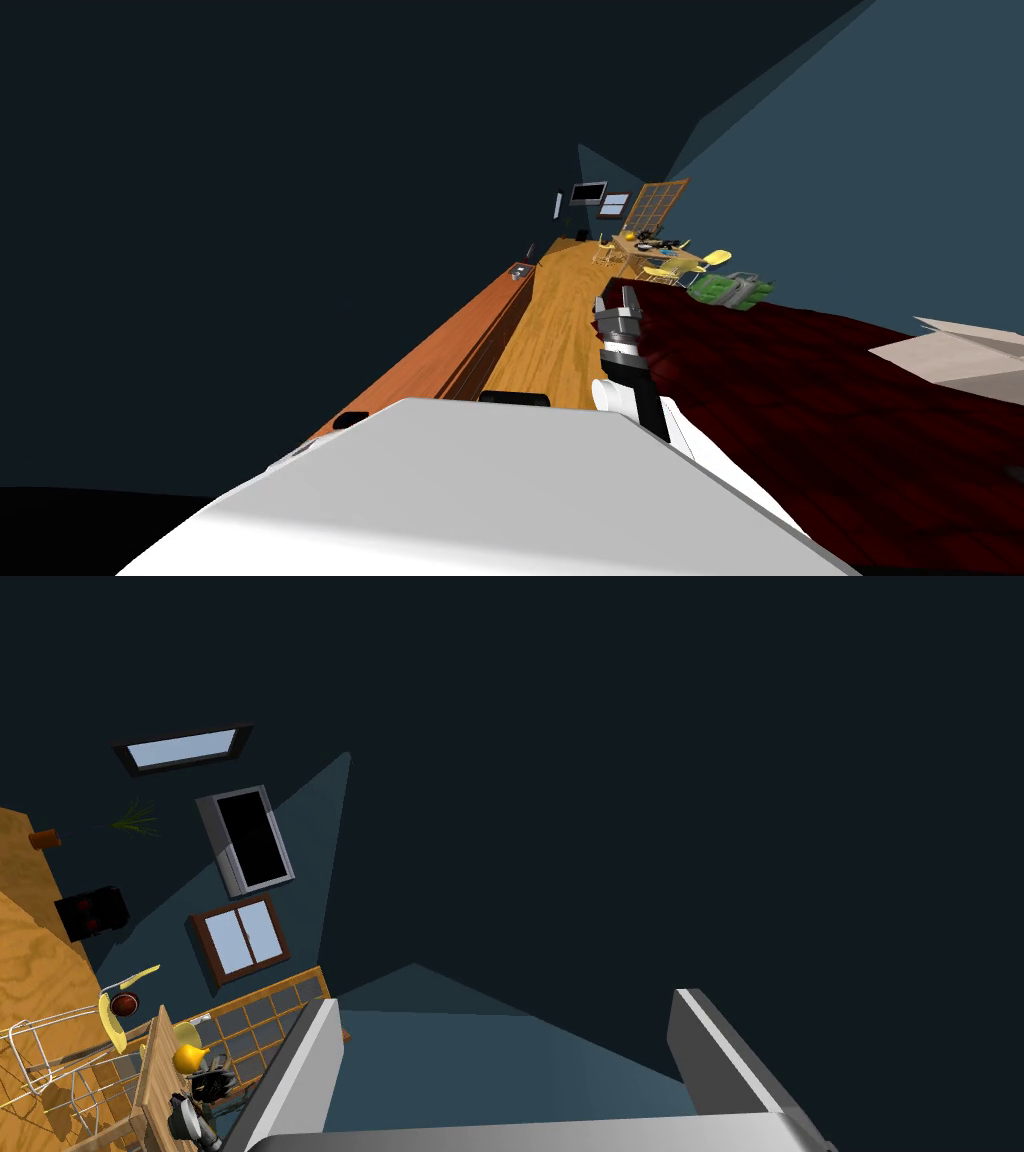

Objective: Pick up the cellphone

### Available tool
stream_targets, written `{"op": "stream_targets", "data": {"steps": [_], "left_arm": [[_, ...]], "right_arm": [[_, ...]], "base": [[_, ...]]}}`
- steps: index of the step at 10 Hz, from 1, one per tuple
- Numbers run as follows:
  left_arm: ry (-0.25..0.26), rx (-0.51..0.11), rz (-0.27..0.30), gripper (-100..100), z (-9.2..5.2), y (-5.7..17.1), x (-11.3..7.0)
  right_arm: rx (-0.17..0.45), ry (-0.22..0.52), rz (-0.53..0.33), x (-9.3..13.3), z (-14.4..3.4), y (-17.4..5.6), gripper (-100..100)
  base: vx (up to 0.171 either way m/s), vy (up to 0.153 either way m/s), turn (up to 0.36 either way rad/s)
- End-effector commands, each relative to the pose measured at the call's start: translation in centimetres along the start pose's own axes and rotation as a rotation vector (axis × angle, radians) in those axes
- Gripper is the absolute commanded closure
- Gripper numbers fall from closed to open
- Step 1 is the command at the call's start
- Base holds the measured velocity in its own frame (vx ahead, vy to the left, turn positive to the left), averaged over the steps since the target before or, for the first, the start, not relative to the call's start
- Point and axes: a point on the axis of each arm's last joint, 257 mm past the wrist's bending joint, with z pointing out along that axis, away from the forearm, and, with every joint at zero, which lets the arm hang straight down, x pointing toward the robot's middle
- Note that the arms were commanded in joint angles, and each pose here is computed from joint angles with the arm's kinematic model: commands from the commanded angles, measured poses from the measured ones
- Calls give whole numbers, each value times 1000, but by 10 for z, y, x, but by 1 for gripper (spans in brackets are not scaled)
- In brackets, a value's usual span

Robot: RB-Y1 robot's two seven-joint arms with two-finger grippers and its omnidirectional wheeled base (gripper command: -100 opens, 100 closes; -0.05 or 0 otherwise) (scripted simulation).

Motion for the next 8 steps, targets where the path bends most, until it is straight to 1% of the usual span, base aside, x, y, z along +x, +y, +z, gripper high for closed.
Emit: {"op": "stream_targets", "data": {"steps": [1,2,3,4,5,6,7,8], "left_arm": [[-5,-2,-33,-100,1,17,-1],[-5,-2,-14,-100,1,17,-1],[-9,-6,-38,-100,2,29,-1],[-9,-6,-29,-100,2,29,-1],[-14,-11,-59,-100,3,41,0],[-14,-11,-43,-100,3,41,0],[-20,-17,-66,-100,4,54,0],[-20,-17,-57,-100,4,54,0]], "right_arm": [[0,0,0,0,0,0,0],[0,0,0,0,0,0,0],[0,0,0,0,0,0,0],[0,0,0,0,0,0,0],[0,0,0,0,0,0,0],[0,0,0,0,0,0,0],[0,0,0,0,0,0,0],[0,0,0,0,0,0,0]], "base": [[26,-12,-128],[17,-8,-36],[16,-7,-105],[13,-3,-43],[18,-8,-97],[14,-3,-39],[16,-8,-83],[14,-5,-47]]}}
